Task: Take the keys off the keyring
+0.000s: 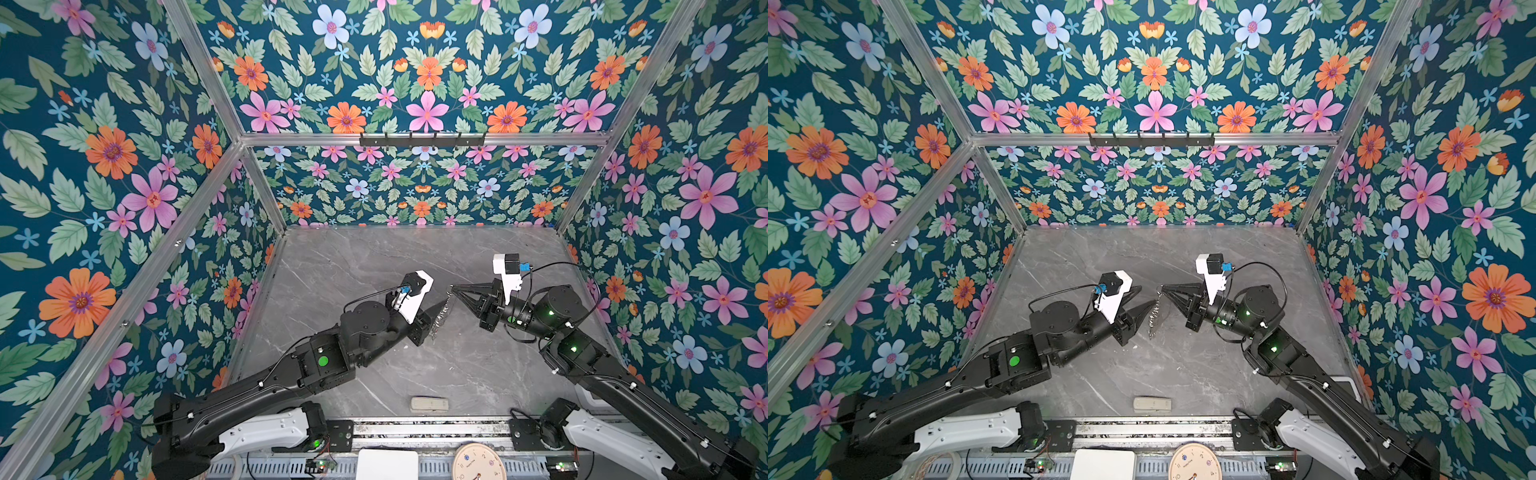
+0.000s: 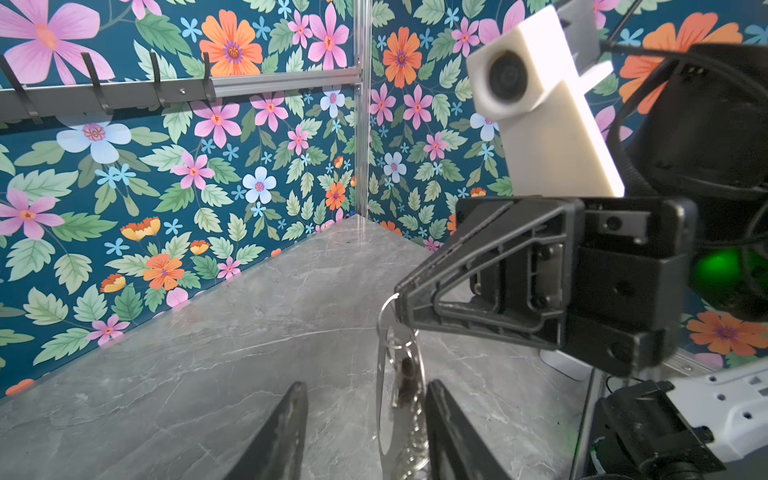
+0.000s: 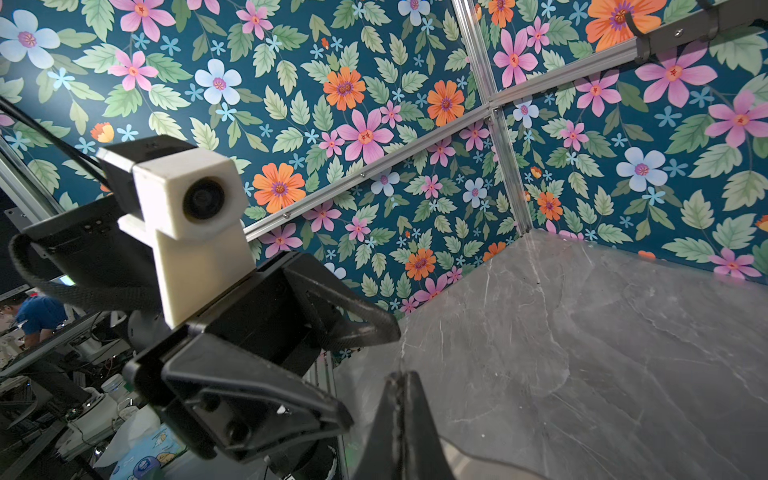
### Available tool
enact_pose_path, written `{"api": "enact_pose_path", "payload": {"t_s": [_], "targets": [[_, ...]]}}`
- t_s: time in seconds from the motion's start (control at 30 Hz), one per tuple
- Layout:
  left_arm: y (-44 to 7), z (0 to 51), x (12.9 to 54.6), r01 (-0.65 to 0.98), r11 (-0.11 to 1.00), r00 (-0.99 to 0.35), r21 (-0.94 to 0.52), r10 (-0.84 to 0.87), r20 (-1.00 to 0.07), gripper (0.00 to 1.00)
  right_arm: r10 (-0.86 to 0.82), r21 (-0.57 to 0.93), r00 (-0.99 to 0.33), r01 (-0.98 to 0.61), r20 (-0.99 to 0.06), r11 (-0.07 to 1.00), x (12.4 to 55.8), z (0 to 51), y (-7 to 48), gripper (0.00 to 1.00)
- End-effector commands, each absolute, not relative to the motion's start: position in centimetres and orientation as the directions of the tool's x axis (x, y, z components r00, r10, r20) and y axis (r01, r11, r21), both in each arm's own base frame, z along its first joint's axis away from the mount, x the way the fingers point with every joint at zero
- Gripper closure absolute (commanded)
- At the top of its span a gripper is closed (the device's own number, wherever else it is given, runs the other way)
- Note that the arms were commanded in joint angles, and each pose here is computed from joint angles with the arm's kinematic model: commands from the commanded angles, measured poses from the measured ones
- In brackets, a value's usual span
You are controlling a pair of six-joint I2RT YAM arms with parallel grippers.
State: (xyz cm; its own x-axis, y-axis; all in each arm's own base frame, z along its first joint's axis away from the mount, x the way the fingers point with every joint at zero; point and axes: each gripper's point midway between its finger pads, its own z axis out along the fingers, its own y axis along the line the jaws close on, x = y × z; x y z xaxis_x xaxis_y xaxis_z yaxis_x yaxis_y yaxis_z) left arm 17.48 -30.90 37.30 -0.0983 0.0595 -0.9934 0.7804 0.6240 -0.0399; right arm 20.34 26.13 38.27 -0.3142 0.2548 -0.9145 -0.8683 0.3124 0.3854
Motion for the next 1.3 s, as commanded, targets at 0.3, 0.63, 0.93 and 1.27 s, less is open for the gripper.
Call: {"api": "enact_pose_path", "payload": {"t_s": [0.3,0.63,0.93,1.27], "targets": [[-30.5,36.4,17.9,0.761,0.648,-0.098,-0.021,0.083,-0.992,0.59,0.248,0.353,-0.290,-0.897,-0.924,0.265,19.7,38.8,26.5,1.00],[-31.2,35.7,17.6,0.783,0.622,-0.103,-0.012,0.110,-0.989,0.54,0.256,0.363,-0.301,-0.898,-0.919,0.247,19.5,39.0,26.6,1.00],[-31.3,35.9,17.3,0.793,0.609,-0.112,-0.029,0.099,-0.989,0.52,0.261,0.368,-0.303,-0.894,-0.917,0.255,19.7,38.9,26.5,1.00],[-32.3,34.9,17.5,0.798,0.603,-0.119,-0.018,0.128,-0.985,0.63,0.263,0.372,-0.308,-0.895,-0.914,0.244,19.6,39.0,26.6,1.00]]}}
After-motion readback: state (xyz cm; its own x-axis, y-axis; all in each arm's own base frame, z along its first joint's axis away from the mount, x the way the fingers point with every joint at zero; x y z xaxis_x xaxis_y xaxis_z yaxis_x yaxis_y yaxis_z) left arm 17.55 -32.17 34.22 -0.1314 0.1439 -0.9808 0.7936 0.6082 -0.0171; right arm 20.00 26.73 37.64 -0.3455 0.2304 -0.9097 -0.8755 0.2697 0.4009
